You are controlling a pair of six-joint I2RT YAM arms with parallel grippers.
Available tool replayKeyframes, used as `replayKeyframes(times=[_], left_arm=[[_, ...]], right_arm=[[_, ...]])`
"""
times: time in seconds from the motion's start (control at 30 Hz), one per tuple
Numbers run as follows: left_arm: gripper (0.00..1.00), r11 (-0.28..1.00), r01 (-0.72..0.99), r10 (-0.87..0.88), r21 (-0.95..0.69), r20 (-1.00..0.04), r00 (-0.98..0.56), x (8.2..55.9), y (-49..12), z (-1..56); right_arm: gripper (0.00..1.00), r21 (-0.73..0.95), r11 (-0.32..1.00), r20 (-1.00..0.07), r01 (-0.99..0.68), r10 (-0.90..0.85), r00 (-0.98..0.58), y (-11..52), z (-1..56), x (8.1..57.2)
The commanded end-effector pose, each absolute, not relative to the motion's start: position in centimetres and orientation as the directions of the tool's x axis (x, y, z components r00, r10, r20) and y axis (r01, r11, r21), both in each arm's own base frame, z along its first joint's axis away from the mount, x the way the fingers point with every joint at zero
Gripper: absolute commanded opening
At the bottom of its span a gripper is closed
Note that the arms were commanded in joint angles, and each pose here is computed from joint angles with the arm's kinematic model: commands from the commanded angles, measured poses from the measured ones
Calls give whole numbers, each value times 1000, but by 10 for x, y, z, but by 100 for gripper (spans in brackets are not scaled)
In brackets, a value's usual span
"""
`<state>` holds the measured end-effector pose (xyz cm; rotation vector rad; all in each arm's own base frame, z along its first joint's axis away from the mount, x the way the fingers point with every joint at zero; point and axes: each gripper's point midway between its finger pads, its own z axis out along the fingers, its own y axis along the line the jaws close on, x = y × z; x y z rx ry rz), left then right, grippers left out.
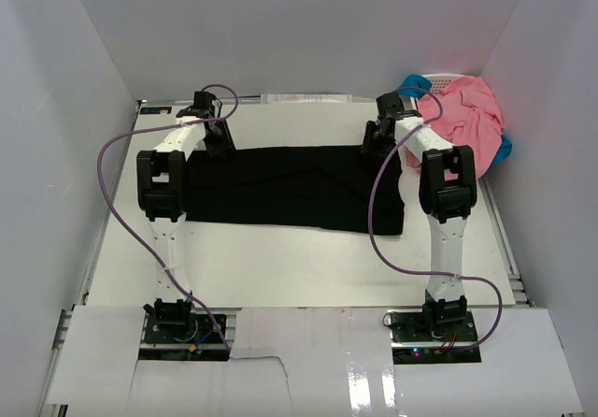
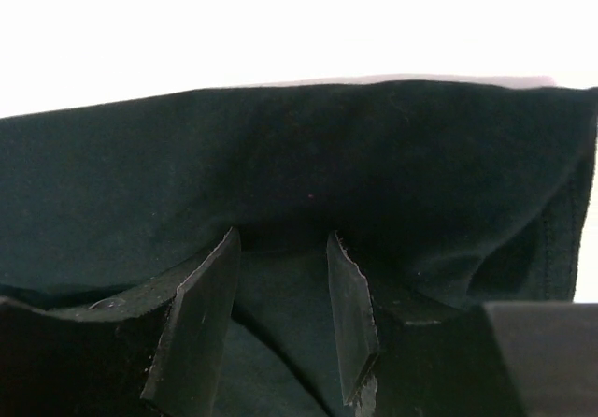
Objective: Fold and stack the t-shirts
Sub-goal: Fold the other side of the tshirt into a rectangle
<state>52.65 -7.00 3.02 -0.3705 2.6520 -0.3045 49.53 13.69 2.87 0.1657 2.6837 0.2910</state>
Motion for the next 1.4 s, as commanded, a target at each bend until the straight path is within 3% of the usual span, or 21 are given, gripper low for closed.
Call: replayKeyframes(times=[0.0,0.27,0.53,0.83,1.37], left_arm=[[45,947,-258,-313,-190,-369,-875,516,-49,19],[47,942,-254,-322,-217,-384,-865,516,-50,28],[61,932,-228,-341,-280,-471,-814,532,-56,78],[61,937,-171,-317,-305,-537,-782,535,-67,125],[61,949,-178,-295,-262,-528,-796,524,-62,119]], right_arm=[[49,157,983,-391,100,155,-907,106,15,501],[52,182,981,-444,67,143,-885,108,34,521],[56,291,957,-496,-13,139,-857,127,67,518],[57,397,912,-520,-101,133,-844,148,84,500],[54,481,857,-512,-185,103,-853,167,74,496]])
